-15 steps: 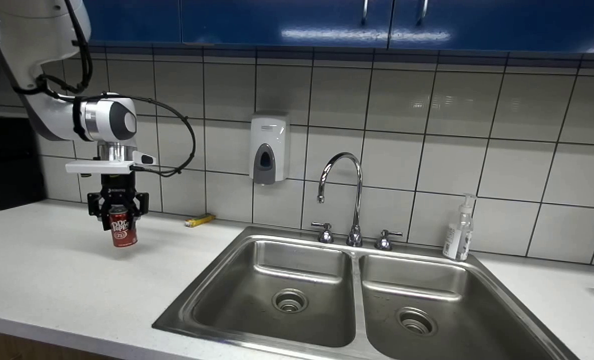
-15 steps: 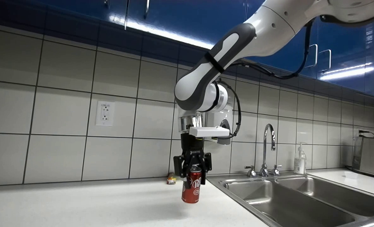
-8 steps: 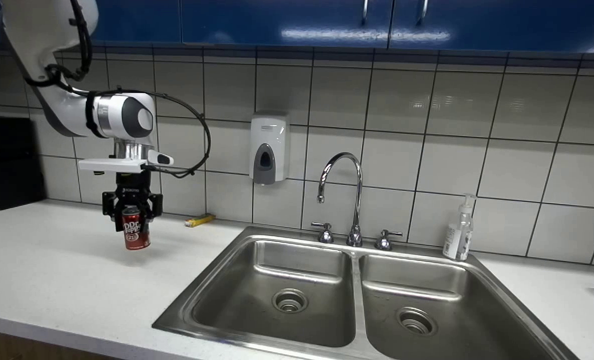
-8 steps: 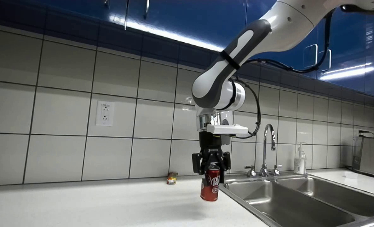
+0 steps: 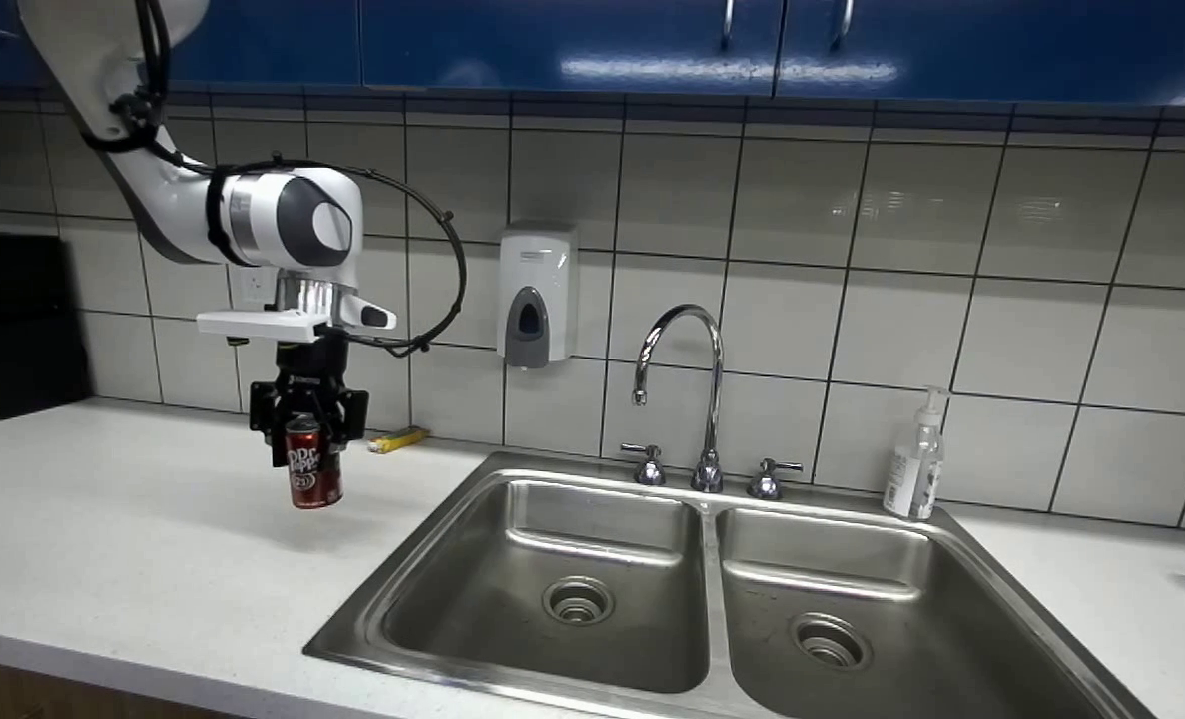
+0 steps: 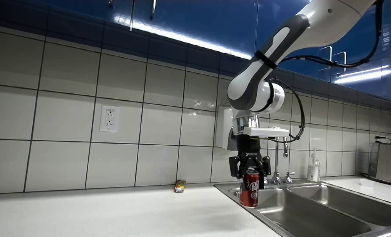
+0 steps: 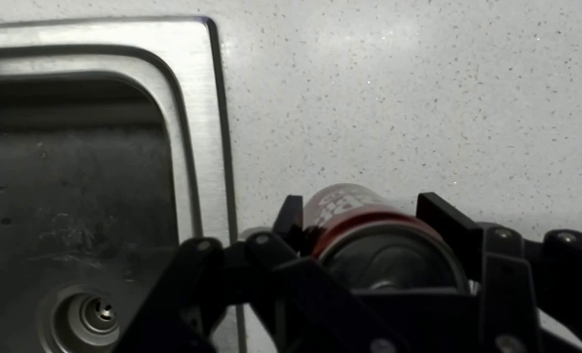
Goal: Pick up the dr pepper can and put it in the sink
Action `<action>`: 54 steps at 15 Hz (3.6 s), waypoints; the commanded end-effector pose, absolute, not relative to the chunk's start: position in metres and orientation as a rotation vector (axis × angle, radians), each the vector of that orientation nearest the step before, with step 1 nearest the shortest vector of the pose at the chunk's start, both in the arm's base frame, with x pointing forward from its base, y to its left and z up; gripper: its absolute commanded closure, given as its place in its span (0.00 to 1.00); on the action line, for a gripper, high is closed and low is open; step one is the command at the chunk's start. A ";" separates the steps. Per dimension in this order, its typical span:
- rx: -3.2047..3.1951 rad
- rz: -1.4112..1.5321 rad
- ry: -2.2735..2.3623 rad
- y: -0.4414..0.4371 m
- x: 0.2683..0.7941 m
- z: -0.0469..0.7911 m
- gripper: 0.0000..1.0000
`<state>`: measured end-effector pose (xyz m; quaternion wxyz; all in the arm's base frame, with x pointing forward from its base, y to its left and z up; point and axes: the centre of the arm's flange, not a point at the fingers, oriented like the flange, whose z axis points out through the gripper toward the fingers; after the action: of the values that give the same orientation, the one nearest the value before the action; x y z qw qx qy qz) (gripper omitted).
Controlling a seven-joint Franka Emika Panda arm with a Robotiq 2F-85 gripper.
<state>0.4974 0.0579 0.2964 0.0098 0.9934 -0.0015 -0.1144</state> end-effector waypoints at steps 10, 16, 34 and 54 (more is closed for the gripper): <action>3.135 -0.391 -0.375 -0.098 0.471 0.303 0.62; 3.145 -0.432 -0.412 -0.161 0.473 0.286 0.62; 3.141 -0.607 -0.484 -0.244 0.540 0.148 0.62; 3.030 -0.524 -0.252 -0.220 0.545 0.112 0.62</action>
<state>0.5474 -0.2202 0.1149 0.0237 0.9805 -0.0824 -0.1770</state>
